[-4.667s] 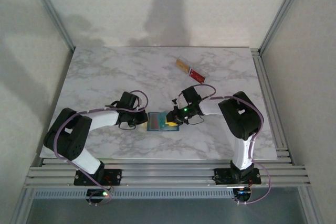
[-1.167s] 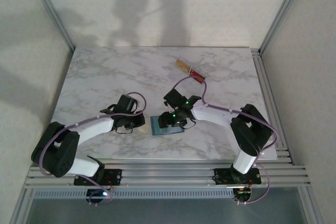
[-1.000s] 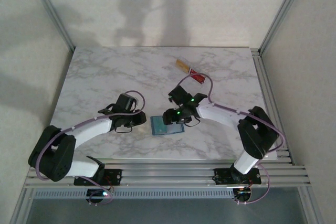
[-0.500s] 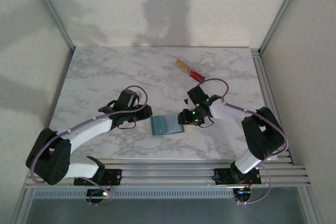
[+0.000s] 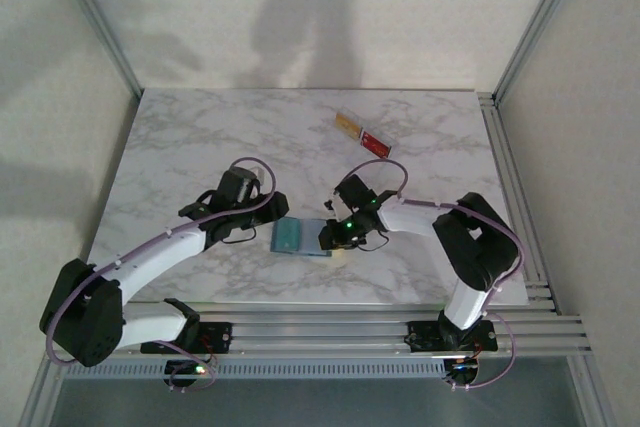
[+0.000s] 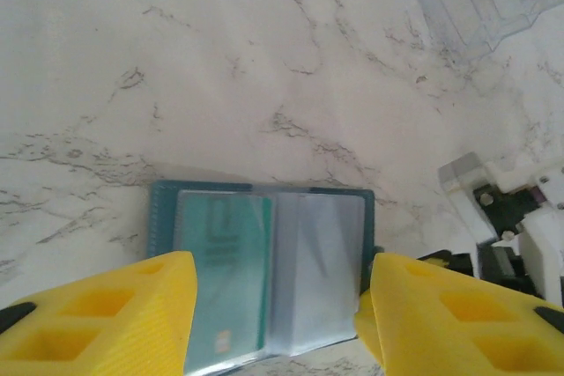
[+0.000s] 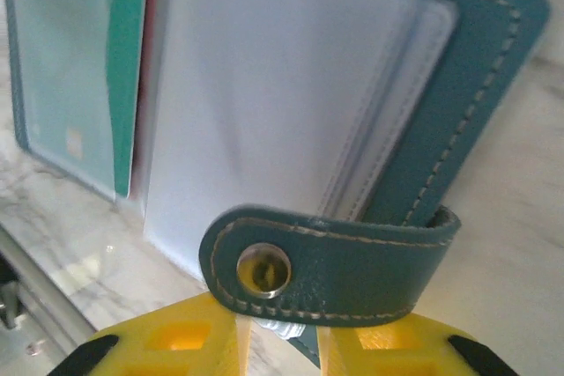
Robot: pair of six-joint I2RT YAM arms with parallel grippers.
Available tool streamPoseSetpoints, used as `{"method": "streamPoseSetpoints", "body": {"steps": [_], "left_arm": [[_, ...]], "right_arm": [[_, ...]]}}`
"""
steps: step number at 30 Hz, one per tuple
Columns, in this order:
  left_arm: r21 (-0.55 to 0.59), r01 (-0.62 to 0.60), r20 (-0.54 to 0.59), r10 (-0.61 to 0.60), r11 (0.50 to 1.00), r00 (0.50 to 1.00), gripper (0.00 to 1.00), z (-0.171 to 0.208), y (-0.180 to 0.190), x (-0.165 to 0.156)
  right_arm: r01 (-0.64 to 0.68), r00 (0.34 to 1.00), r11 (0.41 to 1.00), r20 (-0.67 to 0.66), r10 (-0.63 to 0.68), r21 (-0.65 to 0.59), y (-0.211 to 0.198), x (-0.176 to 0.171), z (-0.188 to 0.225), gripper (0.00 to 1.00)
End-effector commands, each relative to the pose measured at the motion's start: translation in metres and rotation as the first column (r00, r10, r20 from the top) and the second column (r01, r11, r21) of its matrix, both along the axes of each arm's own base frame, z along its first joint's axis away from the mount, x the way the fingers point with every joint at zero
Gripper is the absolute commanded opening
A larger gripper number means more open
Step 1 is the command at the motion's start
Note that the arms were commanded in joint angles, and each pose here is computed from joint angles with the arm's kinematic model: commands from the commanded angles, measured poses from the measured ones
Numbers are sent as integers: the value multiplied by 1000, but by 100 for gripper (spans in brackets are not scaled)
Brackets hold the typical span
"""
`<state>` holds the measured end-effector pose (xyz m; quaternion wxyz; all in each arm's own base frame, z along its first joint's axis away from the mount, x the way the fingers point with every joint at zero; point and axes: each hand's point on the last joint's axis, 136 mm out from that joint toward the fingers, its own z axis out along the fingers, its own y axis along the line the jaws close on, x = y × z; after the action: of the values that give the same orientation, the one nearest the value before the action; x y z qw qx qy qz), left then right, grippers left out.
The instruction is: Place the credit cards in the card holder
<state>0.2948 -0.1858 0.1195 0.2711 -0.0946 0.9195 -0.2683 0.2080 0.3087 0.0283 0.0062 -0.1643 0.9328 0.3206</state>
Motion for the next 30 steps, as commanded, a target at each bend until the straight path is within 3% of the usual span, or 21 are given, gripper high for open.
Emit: {"method": "streamPoseSetpoints", "body": {"steps": [1, 4, 9, 12, 16, 19, 26, 30], "left_arm": [[27, -22, 17, 22, 999, 1000, 54, 7, 7, 3], [29, -23, -3, 23, 999, 1000, 54, 3, 7, 3], [11, -22, 11, 22, 1000, 1000, 55, 7, 5, 4], [12, -30, 14, 30, 999, 999, 54, 14, 6, 7], [2, -66, 53, 66, 998, 996, 56, 26, 13, 11], [-4, -75, 53, 75, 997, 996, 55, 30, 16, 9], [22, -109, 56, 108, 994, 993, 56, 30, 35, -2], [26, -131, 66, 129, 991, 989, 56, 28, 43, -8]], "right_arm": [[-47, 999, 989, -20, 50, 140, 38, -9, 19, 29], [-56, 998, 991, -16, 58, 121, 38, -8, 27, 45], [-75, 993, 997, 89, 74, 1, 3, 10, 55, 59], [-26, 988, 1000, 150, 25, 10, -24, 38, 83, 66], [131, 957, 990, 253, -141, 54, -66, 106, 126, 69], [229, 913, 973, 348, -214, -1, -95, 154, 145, 69], [405, 817, 906, 494, -298, -123, -156, 248, 158, 73], [454, 797, 886, 487, -357, -95, -181, 279, 153, 75]]}}
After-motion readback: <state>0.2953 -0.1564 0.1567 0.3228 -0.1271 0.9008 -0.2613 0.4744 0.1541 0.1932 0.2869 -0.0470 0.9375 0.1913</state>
